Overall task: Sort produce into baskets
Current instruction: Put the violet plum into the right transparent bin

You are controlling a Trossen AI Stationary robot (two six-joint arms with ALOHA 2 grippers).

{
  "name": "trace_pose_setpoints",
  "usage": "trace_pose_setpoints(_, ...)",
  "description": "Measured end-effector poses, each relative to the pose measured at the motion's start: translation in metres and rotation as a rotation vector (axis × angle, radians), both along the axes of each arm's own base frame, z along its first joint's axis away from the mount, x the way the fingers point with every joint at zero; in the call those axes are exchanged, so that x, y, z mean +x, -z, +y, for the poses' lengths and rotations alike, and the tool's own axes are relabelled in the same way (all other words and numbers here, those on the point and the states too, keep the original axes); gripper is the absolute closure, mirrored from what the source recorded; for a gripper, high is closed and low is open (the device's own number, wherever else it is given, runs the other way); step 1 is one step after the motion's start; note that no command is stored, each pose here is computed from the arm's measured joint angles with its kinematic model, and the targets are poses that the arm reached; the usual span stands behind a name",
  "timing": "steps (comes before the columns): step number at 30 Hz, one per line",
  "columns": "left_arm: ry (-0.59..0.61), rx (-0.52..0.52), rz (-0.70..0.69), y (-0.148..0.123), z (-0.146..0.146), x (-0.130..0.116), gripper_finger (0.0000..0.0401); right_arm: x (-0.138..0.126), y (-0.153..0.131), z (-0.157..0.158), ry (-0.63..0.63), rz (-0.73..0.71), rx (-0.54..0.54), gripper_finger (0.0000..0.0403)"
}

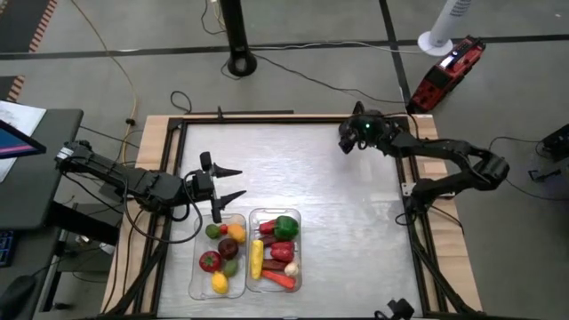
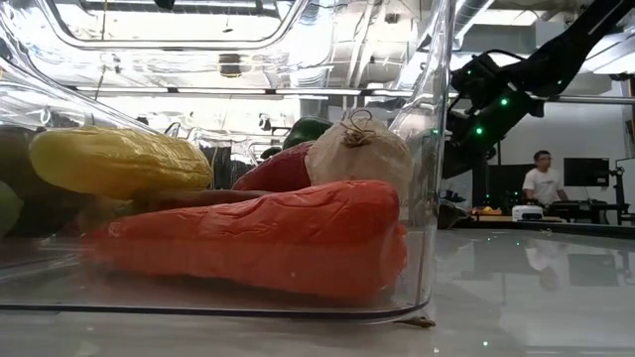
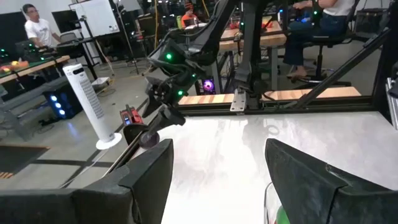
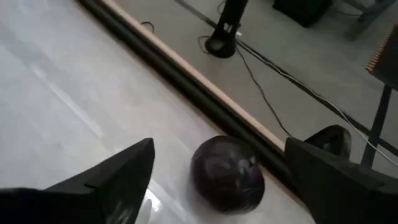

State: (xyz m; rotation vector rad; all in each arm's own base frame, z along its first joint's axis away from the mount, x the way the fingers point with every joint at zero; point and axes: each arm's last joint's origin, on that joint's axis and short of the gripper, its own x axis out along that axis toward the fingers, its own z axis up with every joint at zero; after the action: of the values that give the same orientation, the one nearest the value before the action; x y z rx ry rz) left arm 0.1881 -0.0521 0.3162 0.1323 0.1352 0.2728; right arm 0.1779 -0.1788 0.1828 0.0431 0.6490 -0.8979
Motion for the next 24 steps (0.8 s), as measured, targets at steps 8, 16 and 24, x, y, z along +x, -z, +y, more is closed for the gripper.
trace_pose_setpoints(8, -0.007, 0.004, 0.000, 0.000, 0.000, 0.000, 0.0159, -0.003, 0.029, -0.023, 0.048, 0.011, 0.073, 0.0020)
trace_pose_setpoints(16, -0.007, 0.006, 0.002, 0.000, 0.000, 0.000, 0.0159, 0.005, 0.052, -0.046, 0.067, 0.039, 0.154, 0.0012)
trace_pose_setpoints(24, -0.008, 0.011, 0.020, 0.002, 0.000, 0.000, 0.0159, 0.017, 0.063, -0.056, 0.058, 0.068, 0.185, 0.0063)
